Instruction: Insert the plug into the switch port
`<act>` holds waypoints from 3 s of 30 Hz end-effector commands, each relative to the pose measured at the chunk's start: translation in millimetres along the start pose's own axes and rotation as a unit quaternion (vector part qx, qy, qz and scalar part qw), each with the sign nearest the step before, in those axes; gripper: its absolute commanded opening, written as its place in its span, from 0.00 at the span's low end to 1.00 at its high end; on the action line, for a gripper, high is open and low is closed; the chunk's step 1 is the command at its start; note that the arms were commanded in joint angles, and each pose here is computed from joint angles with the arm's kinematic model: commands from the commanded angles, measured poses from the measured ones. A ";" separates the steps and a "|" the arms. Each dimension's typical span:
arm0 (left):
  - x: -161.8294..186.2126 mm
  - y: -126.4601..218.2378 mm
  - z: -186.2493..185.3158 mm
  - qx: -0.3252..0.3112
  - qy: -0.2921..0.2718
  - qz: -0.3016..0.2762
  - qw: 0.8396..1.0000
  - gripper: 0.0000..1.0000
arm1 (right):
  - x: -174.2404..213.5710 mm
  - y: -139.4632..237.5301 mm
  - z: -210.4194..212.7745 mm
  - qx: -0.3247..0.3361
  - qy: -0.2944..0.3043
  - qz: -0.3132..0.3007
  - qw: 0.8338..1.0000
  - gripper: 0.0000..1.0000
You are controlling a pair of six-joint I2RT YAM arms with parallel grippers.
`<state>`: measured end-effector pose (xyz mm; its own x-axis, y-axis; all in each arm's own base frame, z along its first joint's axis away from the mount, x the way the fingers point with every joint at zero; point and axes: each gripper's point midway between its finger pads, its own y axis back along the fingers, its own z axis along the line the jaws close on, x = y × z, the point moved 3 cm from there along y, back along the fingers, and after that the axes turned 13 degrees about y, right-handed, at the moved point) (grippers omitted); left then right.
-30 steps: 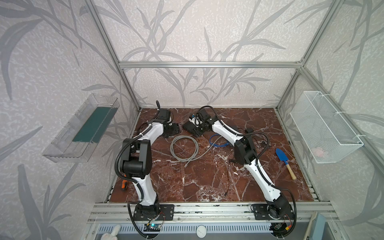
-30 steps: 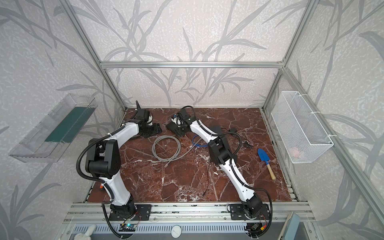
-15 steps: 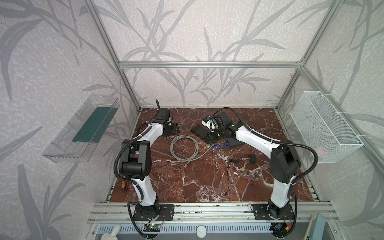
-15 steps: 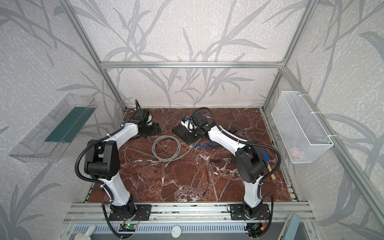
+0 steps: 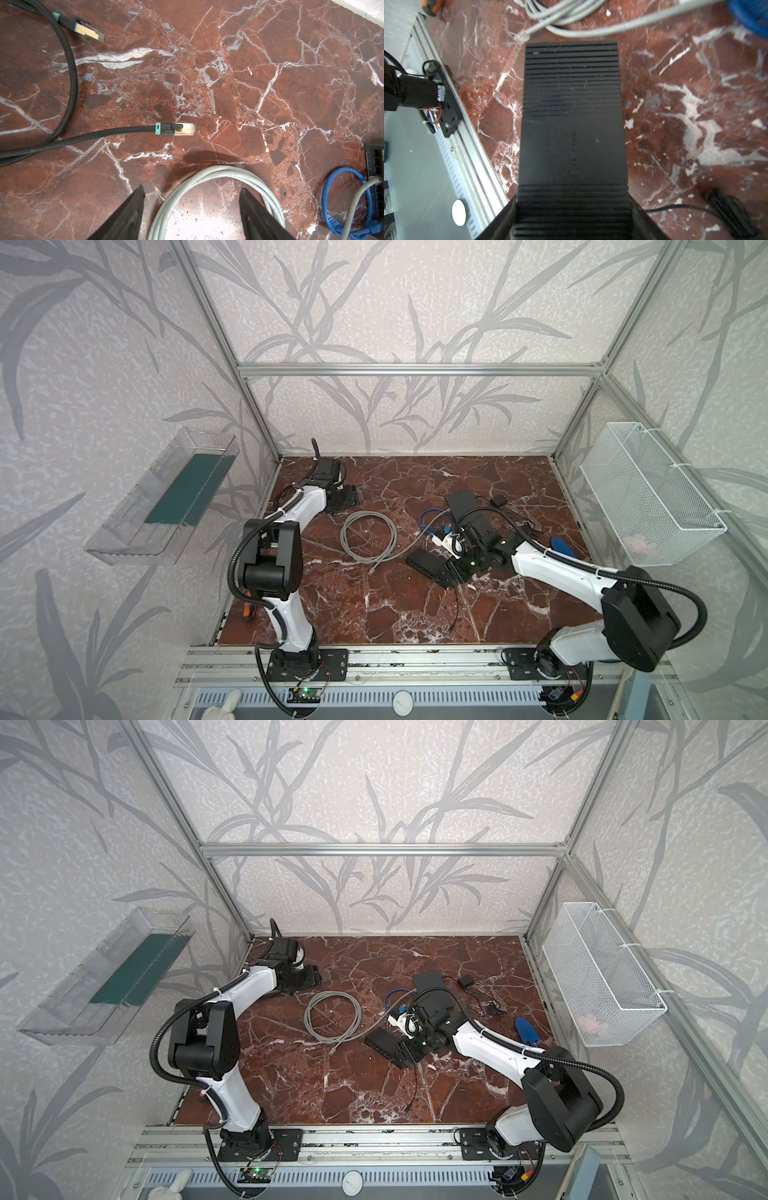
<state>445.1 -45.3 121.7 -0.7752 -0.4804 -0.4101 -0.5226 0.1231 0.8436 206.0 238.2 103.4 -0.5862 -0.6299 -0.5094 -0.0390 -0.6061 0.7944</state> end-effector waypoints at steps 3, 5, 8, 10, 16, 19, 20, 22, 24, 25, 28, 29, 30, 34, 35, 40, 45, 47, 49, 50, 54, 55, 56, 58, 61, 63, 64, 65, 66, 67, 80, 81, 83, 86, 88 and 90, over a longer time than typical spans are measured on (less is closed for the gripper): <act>-4.6 6.6 -7.2 -0.001 0.003 -0.013 1.000 0.73 | -7.2 -19.9 -14.9 0.029 0.013 -0.012 0.999 0.59; -4.3 7.2 -9.2 0.001 0.006 -0.013 1.000 0.73 | -7.7 -29.0 -18.7 0.031 0.019 -0.010 0.999 0.59; -4.0 8.4 -12.1 0.002 0.006 -0.015 1.000 0.73 | -12.9 -40.6 -20.6 0.028 0.030 -0.007 0.999 0.59; -3.4 8.6 -11.9 -0.002 0.009 -0.015 1.000 0.73 | -17.0 -48.1 -20.4 0.026 0.038 0.001 0.999 0.59; -5.9 6.7 -0.1 -0.044 0.013 -0.017 0.999 0.76 | -22.8 -57.8 -15.0 0.013 0.054 0.024 0.998 0.66; -14.4 2.3 3.6 -0.063 0.003 -0.024 0.998 0.77 | -22.3 -54.3 -12.1 0.007 0.058 0.032 0.998 0.71; -19.4 0.5 6.8 -0.078 0.002 -0.029 0.997 0.76 | -21.6 -52.1 -10.1 0.003 0.060 0.037 0.998 0.74; -30.2 -1.9 10.6 -0.105 -0.019 -0.037 0.994 0.76 | -21.2 -47.8 -5.8 -0.007 0.066 0.046 0.997 0.77; -39.5 -5.9 12.9 -0.131 -0.068 -0.027 0.989 0.75 | -21.0 -43.1 -0.3 -0.021 0.075 0.054 0.996 0.80; -42.5 -7.6 12.4 -0.138 -0.096 -0.019 0.986 0.74 | -21.3 -41.3 2.0 -0.027 0.079 0.056 0.995 0.81; -48.0 -18.5 16.7 -0.166 -0.194 0.018 0.967 0.73 | -23.0 -36.3 4.0 -0.029 0.081 0.059 0.994 0.83; -50.1 -22.8 19.6 -0.177 -0.229 0.029 0.957 0.72 | -25.7 -33.3 3.8 -0.026 0.081 0.057 0.995 0.83; -51.7 -26.4 23.9 -0.191 -0.258 0.040 0.946 0.71 | -28.1 -30.1 3.0 -0.023 0.078 0.053 0.995 0.83; -47.1 -36.6 28.6 -0.175 -0.349 0.085 0.917 0.68 | -42.9 -15.4 -3.5 -0.009 0.060 0.032 0.998 0.83; -44.2 -38.5 28.4 -0.168 -0.369 0.093 0.909 0.67 | -47.2 -12.3 -5.8 -0.007 0.054 0.026 0.998 0.83; -25.9 -47.4 31.5 -0.130 -0.450 0.134 0.873 0.64 | -60.2 -8.6 -15.8 0.004 0.036 0.017 0.999 0.82; -16.2 -56.8 42.5 -0.124 -0.475 0.173 0.854 0.61 | -61.0 -10.1 -16.7 -0.001 0.027 0.041 0.999 0.81; -12.5 -59.1 48.3 -0.120 -0.479 0.187 0.849 0.61 | -61.9 -8.0 -16.1 -0.002 0.033 0.047 0.998 0.80; -13.2 -61.9 52.4 -0.123 -0.481 0.188 0.847 0.60 | -62.6 -5.0 -17.7 0.005 0.039 0.052 0.998 0.80; -13.4 -64.4 53.8 -0.126 -0.485 0.188 0.845 0.59 | -63.9 -3.0 -18.3 0.007 0.040 0.053 0.998 0.80; -17.0 -73.8 58.2 -0.132 -0.493 0.182 0.840 0.54 | -65.7 2.4 -20.2 0.013 0.039 0.057 0.997 0.79; -17.2 -75.5 58.1 -0.129 -0.493 0.181 0.841 0.53 | -66.1 3.6 -20.6 0.014 0.040 0.059 0.997 0.79; -18.3 -75.8 57.2 -0.126 -0.492 0.178 0.843 0.52 | -65.9 4.5 -20.4 0.014 0.040 0.060 0.997 0.79; -18.6 -75.6 55.1 -0.120 -0.493 0.172 0.844 0.45 | -66.3 5.9 -21.5 0.017 0.040 0.061 0.997 0.78; -22.4 -71.9 50.2 -0.114 -0.491 0.156 0.850 0.17 | -67.0 7.5 -24.2 0.024 0.040 0.062 0.997 0.78; -28.2 -67.2 46.2 -0.115 -0.490 0.139 0.853 0.12 | -67.7 8.1 -26.4 0.027 0.038 0.060 0.997 0.78; -31.1 -64.6 44.7 -0.117 -0.490 0.131 0.854 0.12 | -67.9 8.0 -27.5 0.028 0.037 0.058 0.997 0.78; -33.7 -61.3 42.4 -0.117 -0.489 0.124 0.855 0.12 | -66.3 4.1 -29.8 0.027 0.033 0.062 0.997 0.78; -36.6 -56.7 40.0 -0.117 -0.487 0.118 0.857 0.12 | -64.2 -0.3 -32.2 0.026 0.028 0.067 0.997 0.78; -39.7 -52.4 37.6 -0.117 -0.484 0.111 0.860 0.12 | -64.1 -1.1 -33.0 0.024 0.025 0.067 0.997 0.77; -14.0 9.6 12.7 -0.110 -0.272 0.158 0.943 0.11 | -74.8 -13.8 -45.2 0.021 0.015 0.049 0.998 0.77; -2.5 12.7 7.8 -0.099 -0.297 0.156 0.937 0.12 | -75.3 -15.0 -47.0 0.022 0.013 0.049 0.998 0.77; 18.9 21.9 -4.2 -0.072 -0.355 0.149 0.920 0.13 | -75.4 -17.6 -49.4 0.022 0.010 0.047 0.999 0.77; 55.1 33.4 -22.4 -0.025 -0.441 0.150 0.885 0.14 | -73.5 -21.5 -54.1 0.024 0.004 0.049 0.999 0.76; 76.2 38.9 -28.3 -0.010 -0.479 0.159 0.863 0.14 | -72.8 -22.5 -57.9 0.030 -0.001 0.050 0.998 0.76; 94.5 43.1 -30.7 0.002 -0.487 0.178 0.855 0.14 | -71.1 -22.3 -62.1 0.038 -0.010 0.047 0.998 0.76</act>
<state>371.0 -98.5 120.4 -0.8694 0.4575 -0.1869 -0.1842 0.0509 0.9816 289.8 266.8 100.6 -0.5884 -0.6951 -0.4131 -0.0147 -0.5016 0.8650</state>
